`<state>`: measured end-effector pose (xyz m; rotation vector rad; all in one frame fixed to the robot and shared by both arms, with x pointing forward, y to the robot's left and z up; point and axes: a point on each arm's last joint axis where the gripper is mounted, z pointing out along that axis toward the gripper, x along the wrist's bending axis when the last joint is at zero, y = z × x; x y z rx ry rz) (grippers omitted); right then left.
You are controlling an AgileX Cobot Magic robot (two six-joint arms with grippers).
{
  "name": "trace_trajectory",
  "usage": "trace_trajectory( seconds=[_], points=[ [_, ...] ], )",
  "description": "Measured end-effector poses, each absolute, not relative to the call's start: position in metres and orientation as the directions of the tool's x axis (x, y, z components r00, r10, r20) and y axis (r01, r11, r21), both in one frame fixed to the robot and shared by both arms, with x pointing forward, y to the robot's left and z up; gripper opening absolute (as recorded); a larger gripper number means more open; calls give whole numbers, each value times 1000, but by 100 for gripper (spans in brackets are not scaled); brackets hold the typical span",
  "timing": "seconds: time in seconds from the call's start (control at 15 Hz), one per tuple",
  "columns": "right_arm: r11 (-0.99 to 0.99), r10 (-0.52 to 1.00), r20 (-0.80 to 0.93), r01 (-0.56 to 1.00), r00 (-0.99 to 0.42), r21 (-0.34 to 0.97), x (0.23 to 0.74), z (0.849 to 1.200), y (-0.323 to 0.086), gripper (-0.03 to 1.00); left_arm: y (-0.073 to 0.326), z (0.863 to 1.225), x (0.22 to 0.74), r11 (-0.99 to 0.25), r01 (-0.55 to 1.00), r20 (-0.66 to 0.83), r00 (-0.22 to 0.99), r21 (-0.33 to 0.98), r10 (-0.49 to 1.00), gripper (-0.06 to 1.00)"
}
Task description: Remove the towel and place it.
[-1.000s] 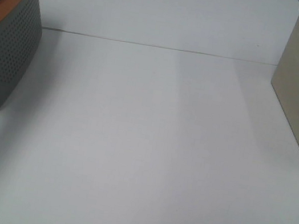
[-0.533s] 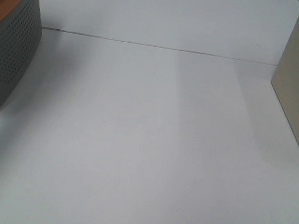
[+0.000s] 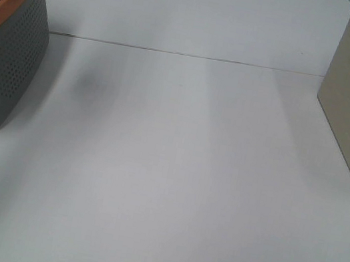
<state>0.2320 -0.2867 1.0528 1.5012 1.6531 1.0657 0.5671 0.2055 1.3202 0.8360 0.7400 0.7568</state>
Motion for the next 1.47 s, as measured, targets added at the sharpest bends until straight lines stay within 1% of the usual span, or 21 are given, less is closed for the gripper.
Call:
trace_trajectory(
  seconds=[0.13,0.2,0.33,0.4,0.47,0.6,0.73,0.87,1.0,1.13,1.27,1.47],
  points=[
    [12,990,53,457,-128,889,232,1053,-287,76,188,1321,561,433,-276,-226,555,858,801,0],
    [12,990,53,457,-128,889,232,1053,-287,76,171,1318,558,423,-252,-203,598,870,775,0],
    [12,990,53,457,-128,889,232,1053,-287,76,156,1312,556,424,-212,-174,688,880,704,0],
    [12,990,53,457,-128,889,232,1053,-287,76,147,1307,556,395,-188,-133,743,899,656,0],
    [12,990,53,457,-128,889,232,1053,-287,76,142,1302,556,367,-169,-111,769,915,630,0],
    [12,990,53,457,-128,889,232,1053,-287,76,126,1278,559,219,-63,-64,847,974,528,0],
    [2,988,69,456,-139,890,232,1053,-285,76,115,1257,555,72,26,-54,906,997,419,0],
    [-8,982,92,454,-165,891,233,1054,-282,76,112,1251,550,19,56,-59,937,998,345,0],
    [34,968,91,479,-235,877,242,1058,-277,76,111,1250,547,11,62,-63,946,998,318,0],
    [77,934,67,380,-351,922,259,1073,-267,76,110,1247,550,8,73,-71,945,997,318,0],
    [79,904,42,263,-426,962,282,1088,-261,74,107,1239,557,1,92,-88,944,996,319,0],
    [110,847,44,256,-531,960,321,1091,-252,72,103,1224,570,-16,128,-116,940,992,322,0]
  ],
)
